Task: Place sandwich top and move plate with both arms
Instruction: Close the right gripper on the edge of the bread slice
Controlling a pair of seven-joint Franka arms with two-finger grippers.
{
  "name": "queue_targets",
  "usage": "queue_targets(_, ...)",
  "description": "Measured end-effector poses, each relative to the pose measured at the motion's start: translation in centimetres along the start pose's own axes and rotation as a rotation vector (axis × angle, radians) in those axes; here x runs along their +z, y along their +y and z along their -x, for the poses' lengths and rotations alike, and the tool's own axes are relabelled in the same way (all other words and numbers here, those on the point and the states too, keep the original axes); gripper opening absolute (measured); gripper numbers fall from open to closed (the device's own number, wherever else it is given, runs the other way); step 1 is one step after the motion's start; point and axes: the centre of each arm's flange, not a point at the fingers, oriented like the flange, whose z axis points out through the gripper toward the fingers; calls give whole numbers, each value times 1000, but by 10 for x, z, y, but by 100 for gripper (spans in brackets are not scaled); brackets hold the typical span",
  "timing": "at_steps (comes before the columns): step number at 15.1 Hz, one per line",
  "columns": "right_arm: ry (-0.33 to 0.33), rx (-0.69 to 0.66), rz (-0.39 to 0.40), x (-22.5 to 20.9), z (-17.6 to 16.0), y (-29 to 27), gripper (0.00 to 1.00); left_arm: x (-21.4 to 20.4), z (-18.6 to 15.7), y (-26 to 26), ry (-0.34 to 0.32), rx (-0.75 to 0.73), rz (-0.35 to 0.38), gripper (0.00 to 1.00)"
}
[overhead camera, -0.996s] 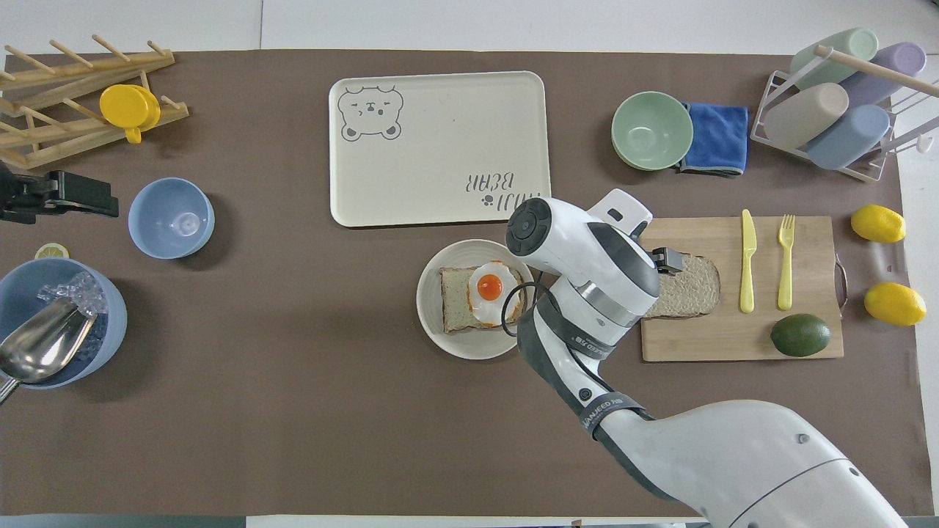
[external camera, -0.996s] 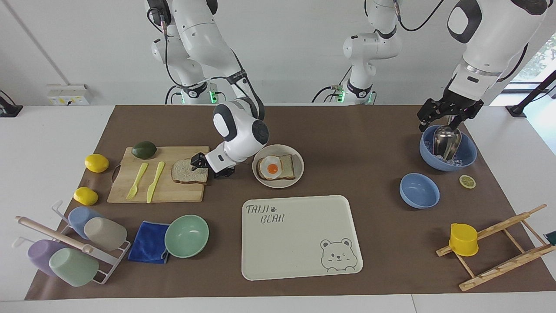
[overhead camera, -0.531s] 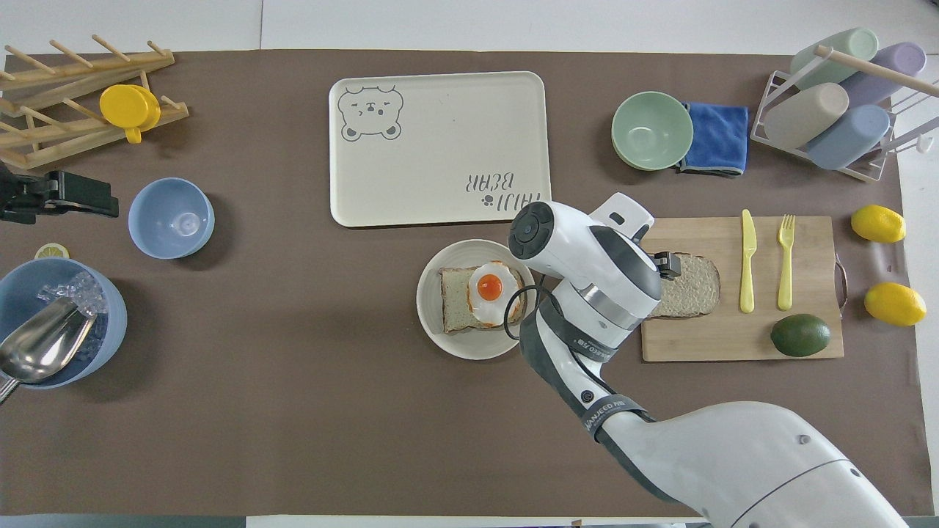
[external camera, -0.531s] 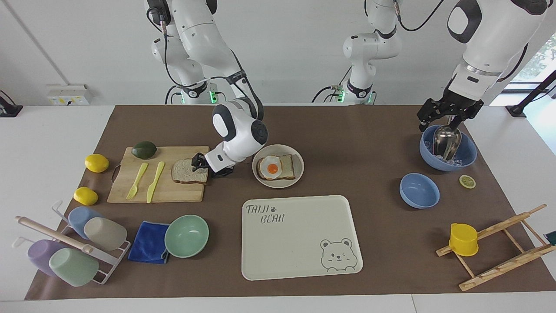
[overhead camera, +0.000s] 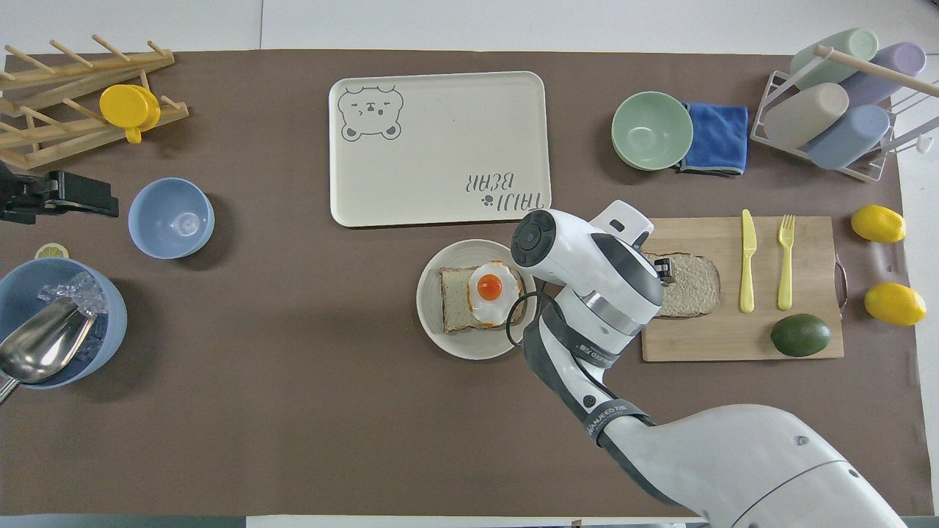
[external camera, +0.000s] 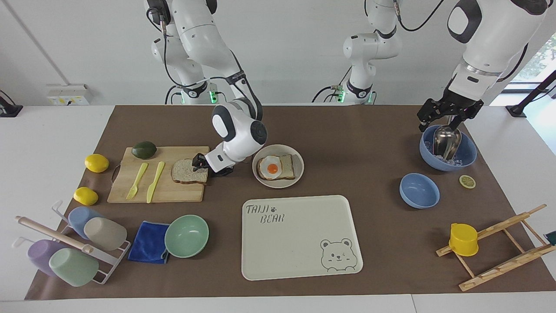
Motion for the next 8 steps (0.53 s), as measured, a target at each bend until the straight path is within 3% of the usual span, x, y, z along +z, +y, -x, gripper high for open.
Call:
queue_targets(1,1,1,-1,-1,0,1,49,0,0,0,0,0,0,100)
queue_targets(2,2,2,-2,-2,0,1,33,0,0,0,0,0,0,100)
queue_targets(4,5,3,-4,-4,0,2,16,0,0,0,0,0,0,100)
queue_targets(8,6,2,-3,-8,-1,7,11,0,0,0,0,0,0,100)
